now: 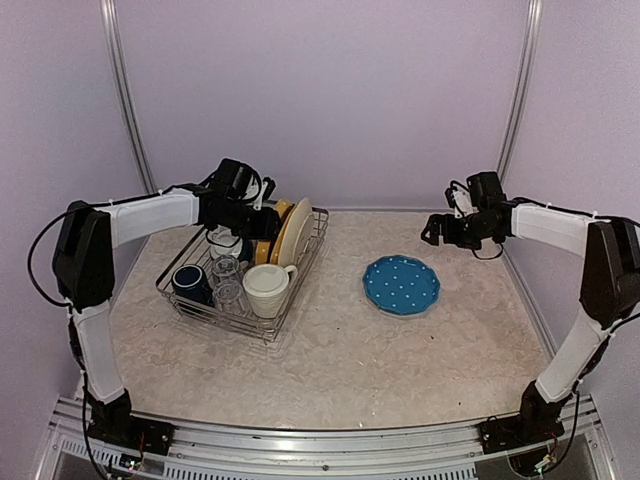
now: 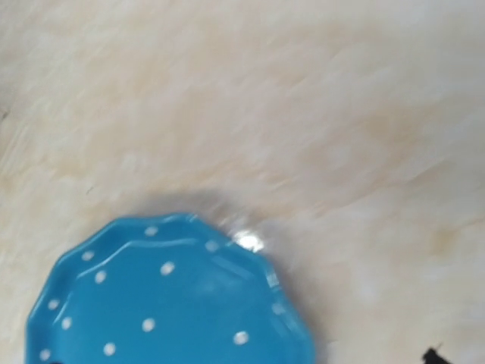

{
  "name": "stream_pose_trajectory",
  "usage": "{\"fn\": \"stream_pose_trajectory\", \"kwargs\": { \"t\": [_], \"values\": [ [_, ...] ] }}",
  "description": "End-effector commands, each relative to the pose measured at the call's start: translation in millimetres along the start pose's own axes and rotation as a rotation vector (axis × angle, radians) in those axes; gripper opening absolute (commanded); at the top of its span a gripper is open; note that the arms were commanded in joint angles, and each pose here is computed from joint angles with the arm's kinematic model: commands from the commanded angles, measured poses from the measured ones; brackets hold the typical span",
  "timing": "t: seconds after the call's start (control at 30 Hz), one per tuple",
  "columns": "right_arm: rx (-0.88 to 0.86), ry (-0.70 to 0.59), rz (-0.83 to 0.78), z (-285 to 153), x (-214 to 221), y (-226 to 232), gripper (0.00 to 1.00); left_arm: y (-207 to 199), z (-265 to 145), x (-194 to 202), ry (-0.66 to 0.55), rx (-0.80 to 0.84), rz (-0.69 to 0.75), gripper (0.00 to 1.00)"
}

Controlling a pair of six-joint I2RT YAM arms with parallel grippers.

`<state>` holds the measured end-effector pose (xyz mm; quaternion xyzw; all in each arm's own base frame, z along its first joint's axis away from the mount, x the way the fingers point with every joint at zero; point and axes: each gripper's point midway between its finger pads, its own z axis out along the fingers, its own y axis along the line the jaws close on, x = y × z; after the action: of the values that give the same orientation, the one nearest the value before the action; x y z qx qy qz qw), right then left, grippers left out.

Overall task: Unload the mixed dishes from the dish rack
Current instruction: Place the plate at the center of the board, then grab the plate from the dish rack.

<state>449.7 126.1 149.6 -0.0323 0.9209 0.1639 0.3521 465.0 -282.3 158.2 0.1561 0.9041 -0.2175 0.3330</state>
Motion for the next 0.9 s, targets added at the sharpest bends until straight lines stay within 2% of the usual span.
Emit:
{"fn": "stream_pose_trajectory", "kwargs": {
  "t": [0.0,0.17,0.27,0.47,0.67,0.87],
  "values": [
    [0.172,-0.028,-0.047,-32.1,-16.1,-18.2,1.00,8.6,10.1,-3.1,-0.013,-0.062,0.031,0.43],
    [0.006,-0.092,-0.039,-51.4,-40.2,6.2,1.00,7.9,7.7,-6.3,-0.024,-0.062,0.049,0.27],
    [-0.017,-0.119,-0.026,-56.9,-45.4,11.2,1.00,3.6,2.6,-11.3,-0.031,-0.053,0.055,0.19],
    [-0.029,-0.092,0.004,-53.6,-34.6,11.1,1.00,-5.2,-14.9,-21.7,-0.059,-0.047,0.071,0.06],
    [-0.064,-0.093,0.022,-55.5,-32.8,16.9,1.00,-14.2,-37.1,-33.5,-0.079,-0.059,0.089,0.00],
    [-0.087,-0.110,0.035,-58.4,-36.3,21.3,1.00,-25.5,-74.1,-57.0,-0.137,-0.064,0.097,0.00]
  ]
}}
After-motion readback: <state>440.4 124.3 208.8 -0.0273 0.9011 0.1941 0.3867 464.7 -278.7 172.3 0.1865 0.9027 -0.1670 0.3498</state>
